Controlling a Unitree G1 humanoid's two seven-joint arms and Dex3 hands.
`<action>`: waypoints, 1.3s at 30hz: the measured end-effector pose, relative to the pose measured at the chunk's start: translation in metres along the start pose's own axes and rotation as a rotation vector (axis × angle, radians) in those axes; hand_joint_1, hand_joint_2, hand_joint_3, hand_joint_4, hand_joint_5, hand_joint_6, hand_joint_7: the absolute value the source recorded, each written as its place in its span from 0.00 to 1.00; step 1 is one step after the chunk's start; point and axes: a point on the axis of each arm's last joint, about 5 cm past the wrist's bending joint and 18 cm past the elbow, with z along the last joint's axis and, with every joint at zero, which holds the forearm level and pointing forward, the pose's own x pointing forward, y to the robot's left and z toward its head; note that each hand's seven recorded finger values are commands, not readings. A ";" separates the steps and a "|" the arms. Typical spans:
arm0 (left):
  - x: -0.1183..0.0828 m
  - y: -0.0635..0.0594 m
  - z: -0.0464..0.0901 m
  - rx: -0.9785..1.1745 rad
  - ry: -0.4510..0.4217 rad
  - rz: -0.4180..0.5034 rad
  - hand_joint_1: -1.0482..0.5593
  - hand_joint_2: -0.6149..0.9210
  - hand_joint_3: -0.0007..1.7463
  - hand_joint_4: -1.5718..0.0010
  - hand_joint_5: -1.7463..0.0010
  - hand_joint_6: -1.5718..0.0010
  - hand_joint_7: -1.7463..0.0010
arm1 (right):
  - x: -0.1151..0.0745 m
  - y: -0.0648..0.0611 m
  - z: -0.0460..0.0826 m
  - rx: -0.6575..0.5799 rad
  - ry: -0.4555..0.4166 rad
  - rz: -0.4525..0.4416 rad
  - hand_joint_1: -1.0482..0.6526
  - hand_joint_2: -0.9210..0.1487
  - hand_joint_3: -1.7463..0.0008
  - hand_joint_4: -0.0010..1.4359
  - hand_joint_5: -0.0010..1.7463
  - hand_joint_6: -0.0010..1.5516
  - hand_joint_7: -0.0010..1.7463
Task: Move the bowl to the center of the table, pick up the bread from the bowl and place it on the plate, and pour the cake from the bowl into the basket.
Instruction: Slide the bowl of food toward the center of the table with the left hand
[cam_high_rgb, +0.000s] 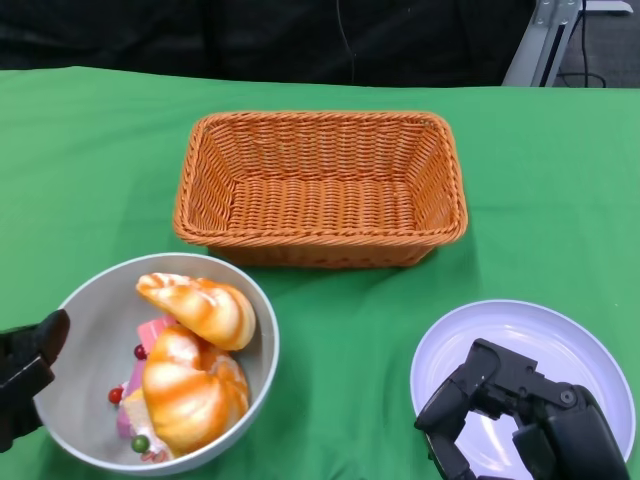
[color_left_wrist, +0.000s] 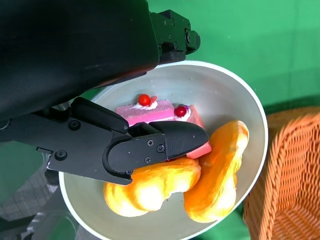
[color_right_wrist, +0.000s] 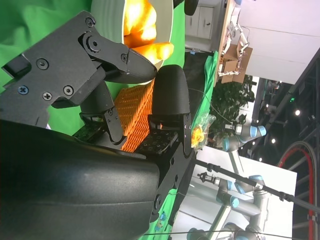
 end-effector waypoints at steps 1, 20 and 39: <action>-0.001 -0.001 -0.001 0.002 -0.001 -0.007 0.21 1.00 0.38 1.00 1.00 1.00 1.00 | 0.000 0.000 0.000 0.000 0.000 0.000 0.49 0.46 0.37 0.57 0.90 0.50 0.74; -0.002 -0.018 -0.008 0.006 0.048 -0.123 0.20 1.00 0.38 1.00 1.00 1.00 1.00 | 0.000 0.001 0.000 -0.022 -0.002 0.006 0.46 0.46 0.37 0.58 0.90 0.51 0.73; 0.004 -0.043 -0.015 0.024 0.066 -0.237 0.20 1.00 0.37 1.00 1.00 1.00 1.00 | 0.000 0.002 0.001 -0.029 -0.017 0.015 0.46 0.45 0.39 0.61 0.88 0.52 0.71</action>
